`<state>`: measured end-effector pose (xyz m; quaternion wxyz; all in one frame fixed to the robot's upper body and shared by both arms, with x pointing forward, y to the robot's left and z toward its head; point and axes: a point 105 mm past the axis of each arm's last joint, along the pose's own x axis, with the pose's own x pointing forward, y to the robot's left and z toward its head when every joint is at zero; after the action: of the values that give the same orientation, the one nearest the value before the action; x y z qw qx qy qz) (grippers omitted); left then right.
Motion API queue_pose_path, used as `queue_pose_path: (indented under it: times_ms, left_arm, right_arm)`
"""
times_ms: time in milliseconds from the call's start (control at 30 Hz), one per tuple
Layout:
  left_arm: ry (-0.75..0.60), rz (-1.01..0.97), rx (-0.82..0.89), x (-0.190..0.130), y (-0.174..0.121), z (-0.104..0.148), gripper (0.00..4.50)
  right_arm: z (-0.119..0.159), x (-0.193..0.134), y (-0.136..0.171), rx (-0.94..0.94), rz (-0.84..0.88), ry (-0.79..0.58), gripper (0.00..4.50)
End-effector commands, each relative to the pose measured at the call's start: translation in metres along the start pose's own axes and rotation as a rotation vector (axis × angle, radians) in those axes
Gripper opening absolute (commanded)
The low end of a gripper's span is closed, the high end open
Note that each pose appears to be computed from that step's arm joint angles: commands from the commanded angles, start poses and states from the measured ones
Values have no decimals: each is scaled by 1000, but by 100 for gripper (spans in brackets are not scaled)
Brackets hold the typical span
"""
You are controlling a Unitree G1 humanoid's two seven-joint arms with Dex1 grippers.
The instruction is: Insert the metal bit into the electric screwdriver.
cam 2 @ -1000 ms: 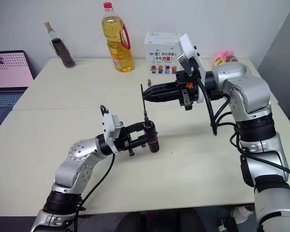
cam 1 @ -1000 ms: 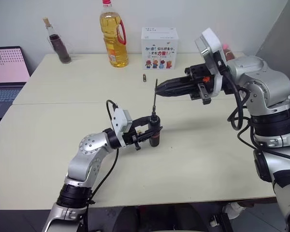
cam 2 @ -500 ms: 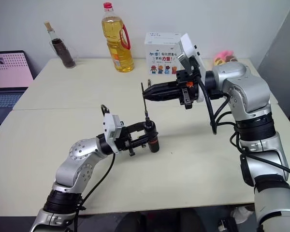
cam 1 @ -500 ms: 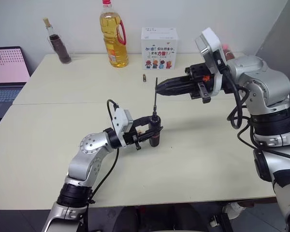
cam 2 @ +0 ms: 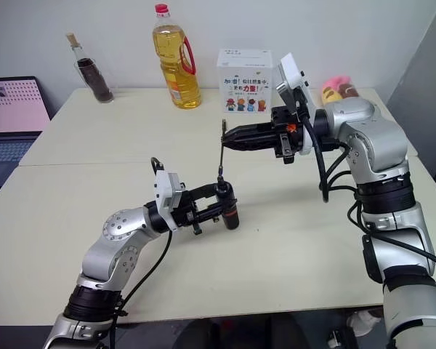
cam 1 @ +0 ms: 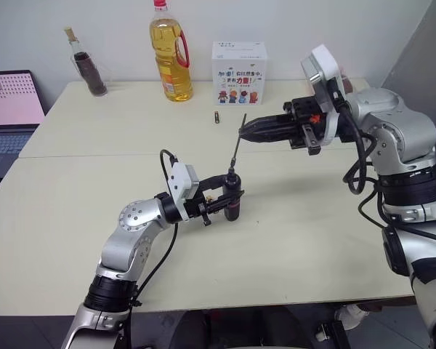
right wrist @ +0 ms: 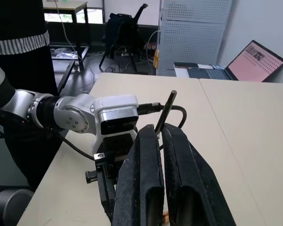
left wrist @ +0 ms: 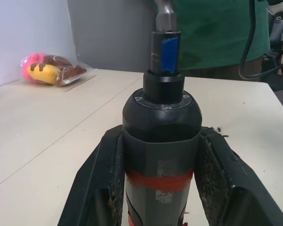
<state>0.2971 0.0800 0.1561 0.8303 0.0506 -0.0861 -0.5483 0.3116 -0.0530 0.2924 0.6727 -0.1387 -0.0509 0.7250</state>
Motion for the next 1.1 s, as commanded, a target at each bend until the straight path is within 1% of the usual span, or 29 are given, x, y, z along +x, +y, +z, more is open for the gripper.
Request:
queue_pose_path:
  times_ms: [33,200,600,833,1100]
  left_arm:
    - [81,-63,-75,0,-14,-23,165]
    - [96,-70,-74,1,-15,-26,165]
    - [147,-80,-64,2,-15,-35,165]
    - [146,-89,-67,2,-16,-34,165]
    - [129,-97,-80,-1,-20,-31,165]
  right_arm:
    - [-7,0,2,-34,1,60,2]
    - [-7,2,6,-90,28,89,2]
    - [-5,2,6,-153,50,124,2]
    - [-2,4,5,-176,87,133,2]
    - [-3,-3,7,-206,141,143,2]
